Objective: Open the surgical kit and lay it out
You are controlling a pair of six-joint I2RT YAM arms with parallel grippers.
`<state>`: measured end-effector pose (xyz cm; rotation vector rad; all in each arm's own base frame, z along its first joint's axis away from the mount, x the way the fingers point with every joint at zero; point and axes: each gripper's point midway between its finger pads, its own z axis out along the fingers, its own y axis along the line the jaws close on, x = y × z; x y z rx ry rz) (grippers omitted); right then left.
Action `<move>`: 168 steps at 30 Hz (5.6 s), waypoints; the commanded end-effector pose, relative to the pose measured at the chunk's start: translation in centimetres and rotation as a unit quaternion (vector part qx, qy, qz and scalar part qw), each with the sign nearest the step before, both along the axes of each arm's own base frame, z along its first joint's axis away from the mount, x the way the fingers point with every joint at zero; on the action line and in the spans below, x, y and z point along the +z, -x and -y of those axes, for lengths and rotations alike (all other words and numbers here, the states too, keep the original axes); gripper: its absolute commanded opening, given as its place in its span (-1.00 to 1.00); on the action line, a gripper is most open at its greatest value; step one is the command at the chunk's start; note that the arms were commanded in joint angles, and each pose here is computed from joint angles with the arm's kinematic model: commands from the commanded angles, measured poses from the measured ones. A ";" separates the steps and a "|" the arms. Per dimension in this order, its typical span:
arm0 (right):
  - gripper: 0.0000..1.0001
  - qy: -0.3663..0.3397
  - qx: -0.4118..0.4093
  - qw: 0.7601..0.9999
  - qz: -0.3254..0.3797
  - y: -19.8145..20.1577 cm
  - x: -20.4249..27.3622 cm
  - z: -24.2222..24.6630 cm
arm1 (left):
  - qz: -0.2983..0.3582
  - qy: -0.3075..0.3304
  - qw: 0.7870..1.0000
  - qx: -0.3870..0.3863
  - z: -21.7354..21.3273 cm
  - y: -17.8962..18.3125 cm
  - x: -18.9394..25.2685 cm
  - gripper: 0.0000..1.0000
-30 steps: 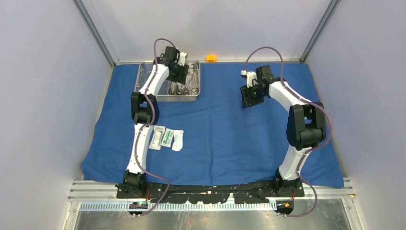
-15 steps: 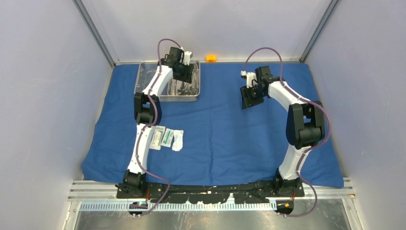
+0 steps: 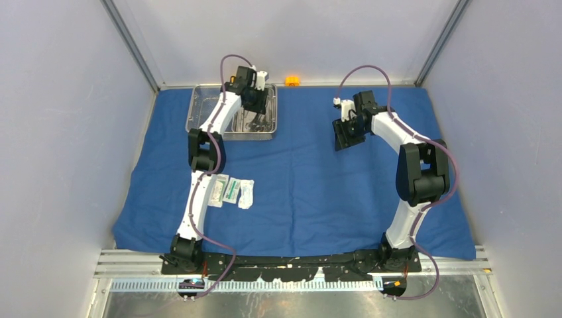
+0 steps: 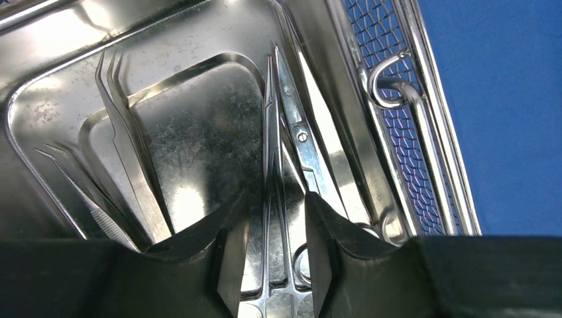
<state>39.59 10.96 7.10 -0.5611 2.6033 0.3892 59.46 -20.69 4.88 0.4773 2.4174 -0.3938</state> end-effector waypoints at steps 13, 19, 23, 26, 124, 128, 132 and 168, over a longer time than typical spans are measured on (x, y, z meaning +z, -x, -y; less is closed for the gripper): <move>0.01 -0.002 0.006 1.000 0.021 -1.1 1.4 -0.2 | -0.076 -0.076 0.994 0.006 -0.6 3.2 -5.8 -0.68; 0.01 -0.006 0.008 1.000 0.017 -1.0 1.4 -0.4 | -0.066 -0.074 0.995 0.004 -0.6 3.0 -4.5 -0.94; 0.01 -0.007 0.007 1.000 0.019 -1.0 1.6 -0.4 | -0.031 -0.075 0.997 -0.001 -0.7 2.3 -1.4 -1.00; 0.01 -0.008 0.008 1.000 0.022 -1.0 1.9 -0.4 | 0.004 -0.069 0.998 -0.002 -0.5 1.6 1.7 -1.00; 0.01 -0.012 0.012 1.000 0.003 -0.7 1.0 -0.7 | 0.096 -0.085 0.986 0.104 -6.2 -3.8 5.0 -0.25; 0.01 -0.011 0.013 1.000 0.002 -0.7 0.9 -0.7 | 0.091 -0.083 0.987 0.105 -6.4 -4.3 3.9 -0.18; 0.01 -0.011 0.012 1.000 0.001 -0.7 0.9 -0.6 | 0.080 -0.071 0.989 0.105 -6.0 -4.3 2.7 -0.15; 0.00 -0.008 0.011 1.000 -0.006 -0.7 0.4 -0.5 | 0.063 -0.022 0.995 0.071 -3.9 -3.6 2.5 -1.00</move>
